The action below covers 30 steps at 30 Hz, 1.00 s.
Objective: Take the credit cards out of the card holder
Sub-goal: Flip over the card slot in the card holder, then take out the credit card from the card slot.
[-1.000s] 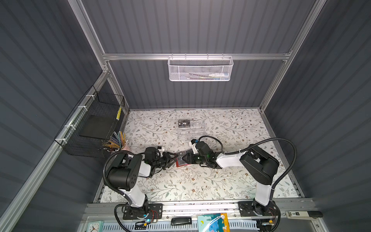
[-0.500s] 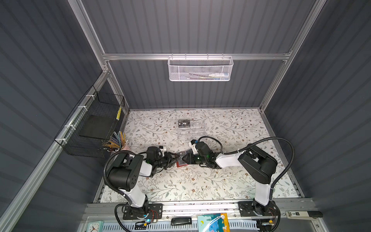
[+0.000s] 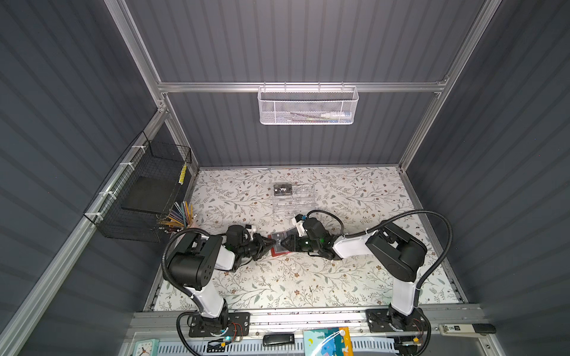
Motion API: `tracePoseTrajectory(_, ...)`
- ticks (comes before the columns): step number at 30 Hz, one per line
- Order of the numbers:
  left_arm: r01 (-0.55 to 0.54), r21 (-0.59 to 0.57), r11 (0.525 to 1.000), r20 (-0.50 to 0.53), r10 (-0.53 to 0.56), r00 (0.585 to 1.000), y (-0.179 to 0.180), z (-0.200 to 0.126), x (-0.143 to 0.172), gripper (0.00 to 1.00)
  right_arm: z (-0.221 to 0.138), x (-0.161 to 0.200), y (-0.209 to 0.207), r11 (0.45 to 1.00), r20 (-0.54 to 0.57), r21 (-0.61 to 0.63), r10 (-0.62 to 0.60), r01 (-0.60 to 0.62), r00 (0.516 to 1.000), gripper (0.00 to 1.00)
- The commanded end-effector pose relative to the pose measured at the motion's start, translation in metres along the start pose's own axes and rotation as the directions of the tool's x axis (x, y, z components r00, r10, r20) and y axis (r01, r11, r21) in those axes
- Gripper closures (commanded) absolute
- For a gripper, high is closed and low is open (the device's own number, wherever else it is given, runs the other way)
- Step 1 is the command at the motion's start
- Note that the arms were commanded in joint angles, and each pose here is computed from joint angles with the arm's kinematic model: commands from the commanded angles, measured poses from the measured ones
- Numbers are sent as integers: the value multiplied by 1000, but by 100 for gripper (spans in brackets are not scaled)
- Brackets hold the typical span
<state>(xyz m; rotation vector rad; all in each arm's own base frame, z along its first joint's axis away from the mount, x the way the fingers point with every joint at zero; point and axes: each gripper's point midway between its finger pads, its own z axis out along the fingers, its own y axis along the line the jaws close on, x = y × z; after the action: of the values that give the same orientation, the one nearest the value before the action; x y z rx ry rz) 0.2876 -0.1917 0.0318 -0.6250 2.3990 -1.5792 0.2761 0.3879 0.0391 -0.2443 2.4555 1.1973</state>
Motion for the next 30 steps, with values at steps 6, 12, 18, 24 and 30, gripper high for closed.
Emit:
tracePoseTrajectory(6,-23,74,997,12,22,1000,-4,1,3,99,-12,6,-14,998,-2,32,47,-46,999,57)
tracePoseTrajectory(12,-26,130,991,12,25,1000,-10,2,3,100,-13,7,-17,996,-19,-20,91,-91,996,57)
tracePoseTrajectory(18,-39,221,975,20,35,999,-23,0,3,100,-17,6,-21,993,-7,-28,112,-112,994,57)
tracePoseTrajectory(24,-79,269,960,44,69,997,-43,-3,-1,100,-24,-1,-18,990,28,-56,133,-131,991,57)
tracePoseTrajectory(30,-124,274,954,66,110,992,-61,-3,-4,100,-37,-13,-12,980,88,-138,156,-143,984,57)
